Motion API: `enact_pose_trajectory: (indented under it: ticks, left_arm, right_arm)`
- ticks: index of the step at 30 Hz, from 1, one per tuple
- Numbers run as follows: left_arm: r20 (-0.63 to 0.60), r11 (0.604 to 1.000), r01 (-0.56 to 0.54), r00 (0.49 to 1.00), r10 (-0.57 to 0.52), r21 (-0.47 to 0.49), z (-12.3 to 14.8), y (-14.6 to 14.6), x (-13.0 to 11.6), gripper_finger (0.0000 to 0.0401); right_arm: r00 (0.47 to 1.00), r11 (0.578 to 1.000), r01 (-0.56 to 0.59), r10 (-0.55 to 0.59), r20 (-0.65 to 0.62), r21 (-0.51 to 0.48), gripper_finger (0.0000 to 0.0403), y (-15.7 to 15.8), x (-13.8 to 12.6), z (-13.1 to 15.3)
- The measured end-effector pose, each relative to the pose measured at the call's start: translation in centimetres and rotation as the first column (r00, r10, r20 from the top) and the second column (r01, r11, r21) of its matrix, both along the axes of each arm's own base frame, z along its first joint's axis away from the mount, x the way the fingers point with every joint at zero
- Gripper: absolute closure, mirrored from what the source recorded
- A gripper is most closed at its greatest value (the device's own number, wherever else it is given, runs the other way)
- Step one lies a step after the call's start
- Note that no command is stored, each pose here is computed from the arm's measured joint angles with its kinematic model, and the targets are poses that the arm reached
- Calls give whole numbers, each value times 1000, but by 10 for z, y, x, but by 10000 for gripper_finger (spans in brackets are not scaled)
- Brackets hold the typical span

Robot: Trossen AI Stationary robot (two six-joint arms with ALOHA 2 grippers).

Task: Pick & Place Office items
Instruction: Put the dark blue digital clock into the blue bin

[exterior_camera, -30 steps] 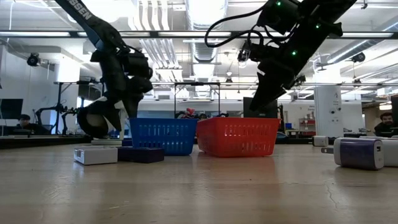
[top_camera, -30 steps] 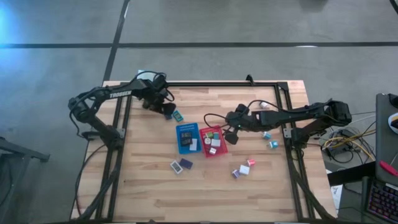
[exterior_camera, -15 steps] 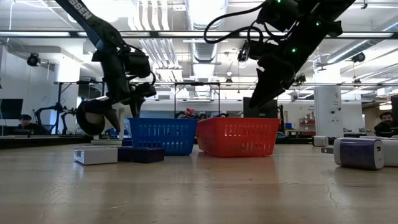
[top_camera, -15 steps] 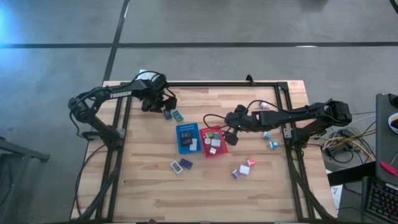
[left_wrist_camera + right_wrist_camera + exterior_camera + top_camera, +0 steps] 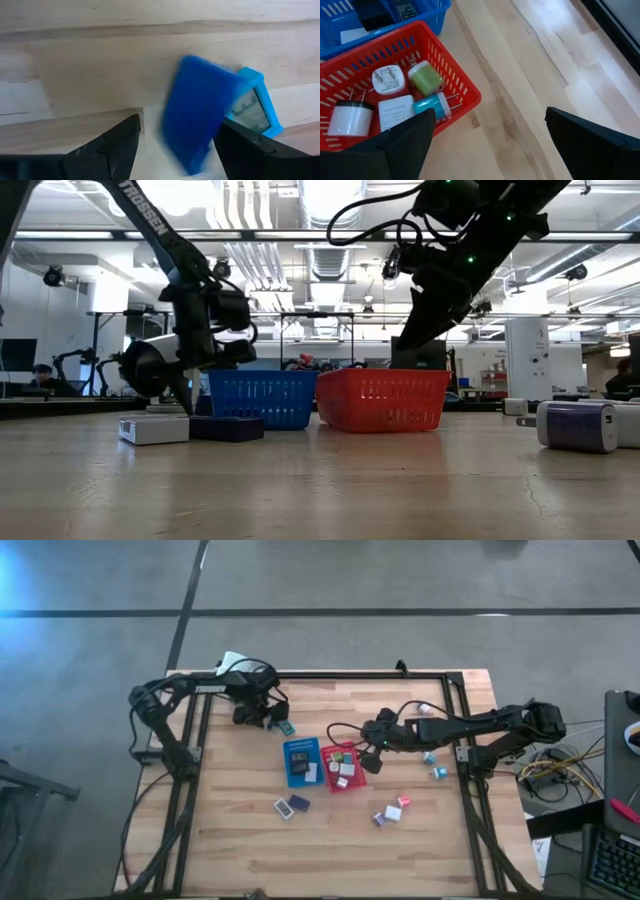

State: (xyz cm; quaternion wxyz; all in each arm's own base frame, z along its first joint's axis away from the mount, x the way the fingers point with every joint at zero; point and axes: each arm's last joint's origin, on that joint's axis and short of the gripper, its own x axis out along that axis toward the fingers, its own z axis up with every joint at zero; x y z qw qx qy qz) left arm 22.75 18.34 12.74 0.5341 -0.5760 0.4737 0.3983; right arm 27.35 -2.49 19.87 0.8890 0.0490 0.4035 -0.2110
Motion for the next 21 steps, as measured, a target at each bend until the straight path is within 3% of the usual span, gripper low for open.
enact_pose_trajectory:
  ticks: [5,15,18,21]
  left_arm:
    - [-24,1000,14,1000,-14,-23,-1,4,5,151]
    - [-7,996,66,998,-66,62,13,13,14,152]
    - [-7,996,73,997,-73,49,12,12,13,171]
    - [3,996,80,997,-80,28,12,10,13,217]
  right_arm:
    - [1000,1000,-11,11,8,5,29,2,1,3]
    - [999,999,-38,38,15,14,29,7,3,6]
    - [999,999,-42,42,16,14,29,8,4,6]
    - [999,999,-42,42,16,14,29,8,4,6]
